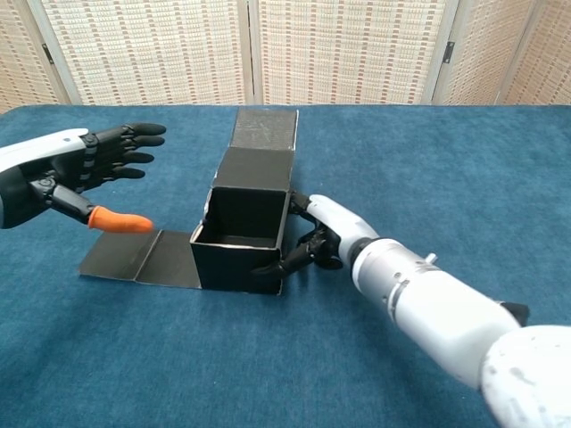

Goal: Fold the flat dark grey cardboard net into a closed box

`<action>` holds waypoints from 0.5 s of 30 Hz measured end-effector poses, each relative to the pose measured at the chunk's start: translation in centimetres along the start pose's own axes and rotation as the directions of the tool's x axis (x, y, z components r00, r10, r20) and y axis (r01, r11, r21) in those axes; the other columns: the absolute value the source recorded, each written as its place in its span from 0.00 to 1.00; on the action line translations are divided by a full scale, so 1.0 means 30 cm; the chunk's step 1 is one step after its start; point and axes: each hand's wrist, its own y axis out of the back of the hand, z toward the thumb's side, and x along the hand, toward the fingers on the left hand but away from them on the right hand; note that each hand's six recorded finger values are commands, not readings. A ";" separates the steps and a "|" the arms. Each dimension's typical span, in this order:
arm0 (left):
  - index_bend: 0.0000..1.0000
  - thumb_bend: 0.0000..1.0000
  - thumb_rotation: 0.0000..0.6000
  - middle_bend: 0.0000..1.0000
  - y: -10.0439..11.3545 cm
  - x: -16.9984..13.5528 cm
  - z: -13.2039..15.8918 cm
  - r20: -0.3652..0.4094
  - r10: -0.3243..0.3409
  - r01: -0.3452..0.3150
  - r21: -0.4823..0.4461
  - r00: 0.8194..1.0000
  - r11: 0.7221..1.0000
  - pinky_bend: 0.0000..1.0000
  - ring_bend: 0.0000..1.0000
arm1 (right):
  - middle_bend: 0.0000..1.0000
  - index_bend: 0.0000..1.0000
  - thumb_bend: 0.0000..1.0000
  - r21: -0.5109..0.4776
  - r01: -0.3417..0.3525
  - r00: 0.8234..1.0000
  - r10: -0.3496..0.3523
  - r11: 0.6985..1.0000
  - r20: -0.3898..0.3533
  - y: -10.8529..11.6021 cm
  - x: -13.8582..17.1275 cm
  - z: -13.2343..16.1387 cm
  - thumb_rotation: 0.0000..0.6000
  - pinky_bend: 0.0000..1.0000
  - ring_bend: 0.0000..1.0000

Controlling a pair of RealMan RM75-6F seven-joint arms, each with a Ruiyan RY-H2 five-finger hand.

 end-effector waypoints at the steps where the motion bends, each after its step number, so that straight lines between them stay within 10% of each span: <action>1: 0.00 0.18 1.00 0.00 0.006 -0.004 -0.001 0.002 0.007 -0.007 0.001 1.000 1.000 0.11 0.00 | 0.32 0.22 0.08 -0.002 0.014 1.000 -0.014 1.000 -0.002 -0.003 -0.010 0.001 1.00 1.00 0.78; 4: 0.11 0.17 1.00 0.09 0.025 -0.015 -0.001 0.013 0.031 -0.031 0.007 0.999 1.000 0.36 0.17 | 0.42 0.34 0.17 -0.031 0.046 0.999 -0.046 0.998 0.000 0.005 -0.038 0.005 1.00 1.00 0.81; 8: 0.48 0.18 1.00 0.46 0.054 -0.034 0.015 0.055 0.078 -0.080 0.020 0.995 0.997 0.81 0.67 | 0.46 0.40 0.21 -0.110 0.067 0.998 -0.067 0.992 0.000 0.036 -0.063 0.025 1.00 1.00 0.81; 15: 0.60 0.24 1.00 0.60 0.019 -0.066 0.071 0.168 -0.010 0.000 0.059 0.986 0.998 0.96 0.90 | 0.47 0.41 0.22 -0.329 0.035 0.999 -0.038 0.944 -0.004 0.124 -0.092 0.084 1.00 1.00 0.81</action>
